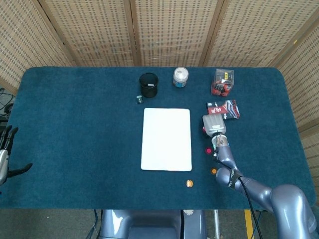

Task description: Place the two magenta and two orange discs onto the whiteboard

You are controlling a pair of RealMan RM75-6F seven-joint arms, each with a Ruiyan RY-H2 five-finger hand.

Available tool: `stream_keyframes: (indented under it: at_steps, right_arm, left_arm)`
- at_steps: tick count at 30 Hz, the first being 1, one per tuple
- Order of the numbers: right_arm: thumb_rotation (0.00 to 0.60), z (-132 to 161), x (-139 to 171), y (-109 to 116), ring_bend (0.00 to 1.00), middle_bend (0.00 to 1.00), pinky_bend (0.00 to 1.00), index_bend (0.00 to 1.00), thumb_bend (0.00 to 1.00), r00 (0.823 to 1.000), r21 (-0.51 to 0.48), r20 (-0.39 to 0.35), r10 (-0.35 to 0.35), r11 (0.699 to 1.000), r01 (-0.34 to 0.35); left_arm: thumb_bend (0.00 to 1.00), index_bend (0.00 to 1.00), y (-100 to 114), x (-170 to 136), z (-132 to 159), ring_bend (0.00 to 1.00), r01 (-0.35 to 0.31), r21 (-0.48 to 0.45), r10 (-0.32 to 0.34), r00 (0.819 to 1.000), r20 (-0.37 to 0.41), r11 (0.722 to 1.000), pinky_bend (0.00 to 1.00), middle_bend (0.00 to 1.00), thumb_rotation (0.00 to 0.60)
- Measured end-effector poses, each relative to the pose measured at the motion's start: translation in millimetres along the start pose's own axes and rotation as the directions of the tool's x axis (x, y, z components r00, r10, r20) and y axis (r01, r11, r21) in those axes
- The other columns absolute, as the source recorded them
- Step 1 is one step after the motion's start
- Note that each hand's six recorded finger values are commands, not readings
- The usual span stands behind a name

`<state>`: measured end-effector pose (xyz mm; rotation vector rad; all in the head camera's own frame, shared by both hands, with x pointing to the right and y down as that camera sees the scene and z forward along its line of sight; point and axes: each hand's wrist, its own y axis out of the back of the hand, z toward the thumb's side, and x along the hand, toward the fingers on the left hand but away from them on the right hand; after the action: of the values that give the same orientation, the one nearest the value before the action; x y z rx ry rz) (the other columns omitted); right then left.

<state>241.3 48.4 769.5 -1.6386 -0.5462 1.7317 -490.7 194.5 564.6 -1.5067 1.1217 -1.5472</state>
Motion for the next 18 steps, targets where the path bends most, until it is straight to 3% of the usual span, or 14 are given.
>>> stream_keyframes:
  at_steps: [5, 18]
  right_arm:
    - [0.600, -1.2, -0.6, -2.2, 0.98, 0.94, 1.00, 0.42, 0.31, 1.000, 0.003, 0.003, 0.011, 1.000, -0.011]
    - [0.600, -5.9, -1.4, -3.6, 0.98, 0.94, 1.00, 0.57, 0.34, 1.000, 0.011, 0.015, 0.022, 1.000, -0.022]
  left_arm:
    - [0.00, 0.00, 0.8, -0.1, 0.0, 0.00, -0.001, -0.003, 0.001, 1.000, 0.000, 1.000, 0.00, 0.00, 0.600]
    - [0.00, 0.00, 1.9, 0.5, -1.7, 0.00, 0.001, -0.008, -0.001, 1.000, -0.006, 1.000, 0.00, 0.00, 0.600]
